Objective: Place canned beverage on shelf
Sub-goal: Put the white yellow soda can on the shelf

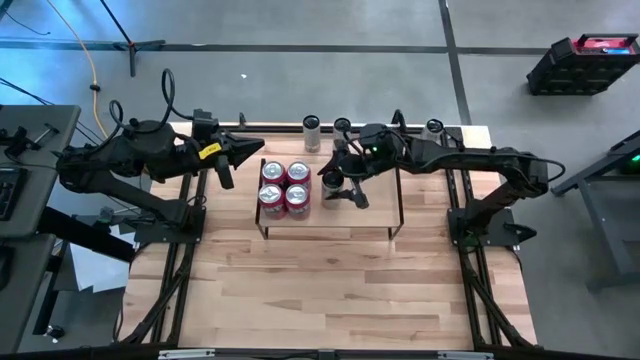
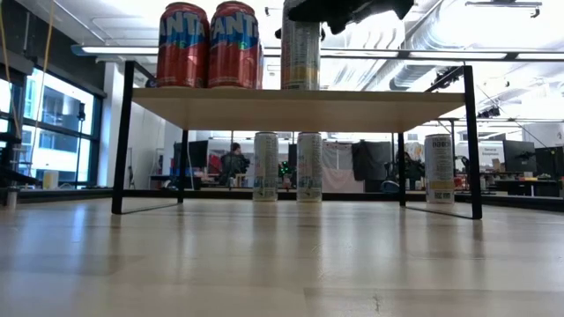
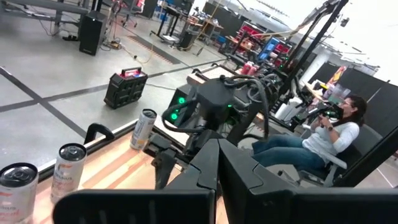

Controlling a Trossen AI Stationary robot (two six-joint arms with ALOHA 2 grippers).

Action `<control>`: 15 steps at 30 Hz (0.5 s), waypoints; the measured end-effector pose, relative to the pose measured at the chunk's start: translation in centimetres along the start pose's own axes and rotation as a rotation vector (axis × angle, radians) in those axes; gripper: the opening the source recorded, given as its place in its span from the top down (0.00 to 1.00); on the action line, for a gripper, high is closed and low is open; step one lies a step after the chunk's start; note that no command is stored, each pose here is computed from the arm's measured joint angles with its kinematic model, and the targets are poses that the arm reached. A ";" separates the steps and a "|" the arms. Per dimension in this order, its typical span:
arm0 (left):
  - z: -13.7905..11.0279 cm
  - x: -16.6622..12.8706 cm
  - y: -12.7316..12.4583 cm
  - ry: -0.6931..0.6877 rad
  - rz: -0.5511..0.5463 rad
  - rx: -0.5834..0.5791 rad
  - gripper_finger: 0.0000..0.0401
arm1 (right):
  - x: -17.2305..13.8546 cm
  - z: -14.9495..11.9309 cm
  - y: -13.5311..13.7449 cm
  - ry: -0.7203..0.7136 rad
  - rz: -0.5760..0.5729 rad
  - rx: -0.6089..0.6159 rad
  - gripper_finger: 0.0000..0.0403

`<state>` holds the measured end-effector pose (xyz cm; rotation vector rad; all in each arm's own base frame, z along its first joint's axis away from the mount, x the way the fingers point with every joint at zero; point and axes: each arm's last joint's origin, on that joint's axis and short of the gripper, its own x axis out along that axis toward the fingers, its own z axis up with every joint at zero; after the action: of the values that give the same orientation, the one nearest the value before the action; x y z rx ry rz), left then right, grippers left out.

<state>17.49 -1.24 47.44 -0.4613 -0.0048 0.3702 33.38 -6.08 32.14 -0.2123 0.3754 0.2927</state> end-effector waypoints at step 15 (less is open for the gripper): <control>-0.1 0.0 0.0 0.017 -0.001 0.010 1.00 | -0.2 0.8 0.9 0.032 -0.139 0.041 0.39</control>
<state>17.48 -1.26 47.29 -0.4546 0.0130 0.3657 33.21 -5.03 32.82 -0.2020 0.3961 0.1452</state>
